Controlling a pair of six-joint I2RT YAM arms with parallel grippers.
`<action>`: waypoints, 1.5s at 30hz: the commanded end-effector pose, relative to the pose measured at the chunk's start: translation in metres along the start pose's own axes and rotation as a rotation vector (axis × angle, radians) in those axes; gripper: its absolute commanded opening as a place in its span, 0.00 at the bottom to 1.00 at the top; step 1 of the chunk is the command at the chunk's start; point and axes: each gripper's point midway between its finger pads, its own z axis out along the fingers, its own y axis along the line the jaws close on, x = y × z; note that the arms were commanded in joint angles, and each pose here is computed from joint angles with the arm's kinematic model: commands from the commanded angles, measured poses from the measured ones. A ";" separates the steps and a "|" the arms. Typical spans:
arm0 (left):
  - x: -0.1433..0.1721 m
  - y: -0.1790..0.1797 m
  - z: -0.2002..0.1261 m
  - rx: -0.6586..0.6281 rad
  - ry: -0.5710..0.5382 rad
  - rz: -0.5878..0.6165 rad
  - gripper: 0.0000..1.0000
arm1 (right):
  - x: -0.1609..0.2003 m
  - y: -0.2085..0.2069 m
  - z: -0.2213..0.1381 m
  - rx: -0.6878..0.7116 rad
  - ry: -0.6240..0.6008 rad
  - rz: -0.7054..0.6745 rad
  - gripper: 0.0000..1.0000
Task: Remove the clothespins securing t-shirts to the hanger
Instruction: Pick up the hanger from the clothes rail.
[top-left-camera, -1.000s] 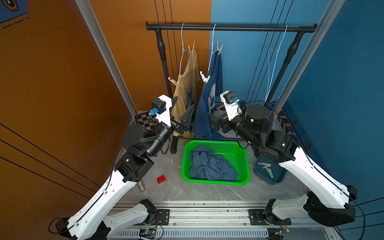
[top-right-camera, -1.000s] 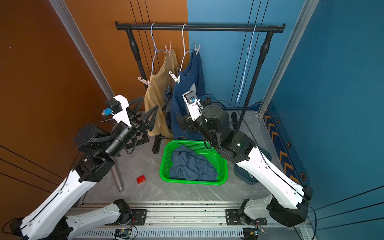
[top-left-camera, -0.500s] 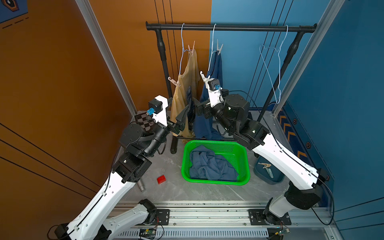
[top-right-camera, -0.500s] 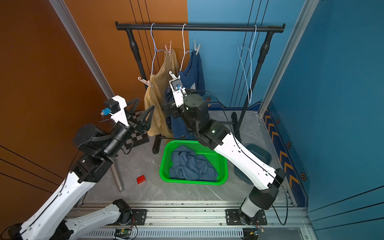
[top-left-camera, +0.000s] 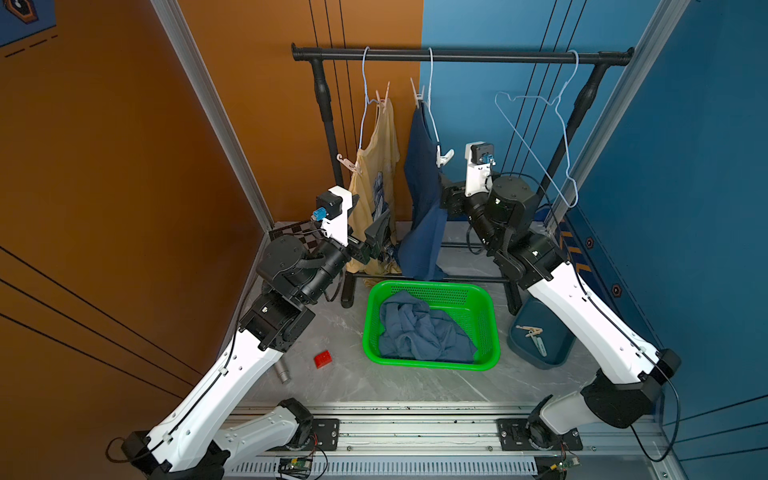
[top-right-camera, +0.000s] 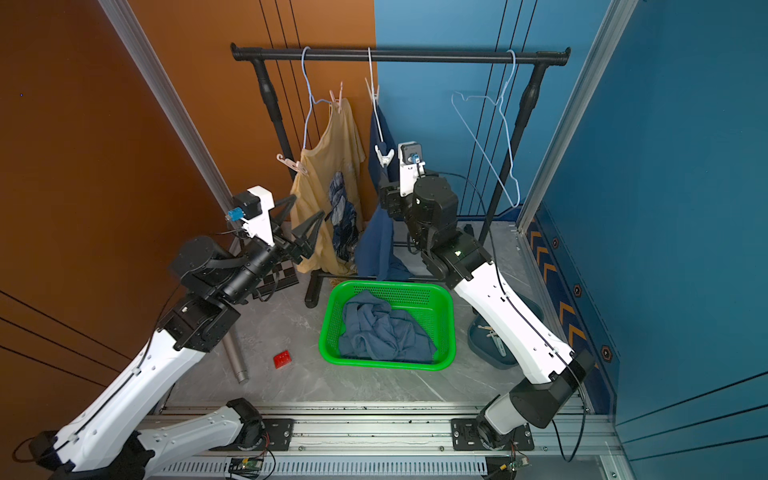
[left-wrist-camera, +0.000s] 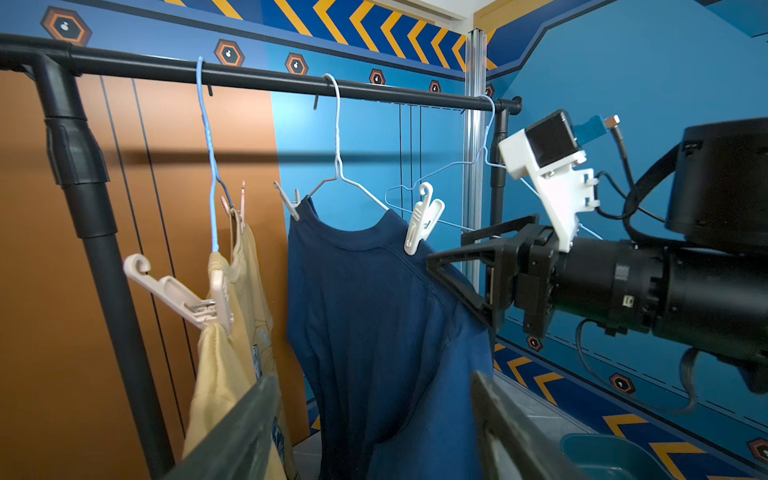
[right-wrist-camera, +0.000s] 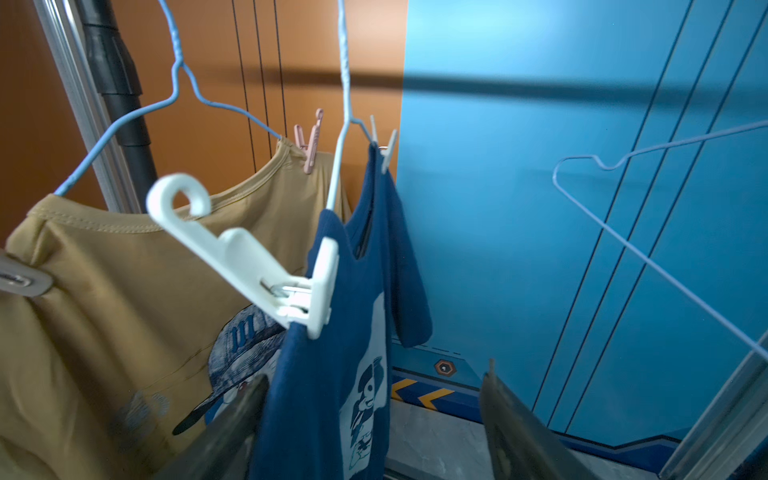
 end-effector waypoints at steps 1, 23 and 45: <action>-0.022 -0.004 0.006 0.034 -0.059 -0.025 0.75 | -0.011 -0.005 -0.005 -0.055 -0.029 0.069 0.71; -0.065 -0.018 0.075 0.056 -0.166 -0.038 0.75 | 0.022 -0.009 0.024 -0.205 0.050 0.130 0.39; -0.096 -0.006 0.093 -0.014 -0.252 -0.027 0.74 | -0.029 -0.008 0.013 -0.227 -0.074 0.068 0.00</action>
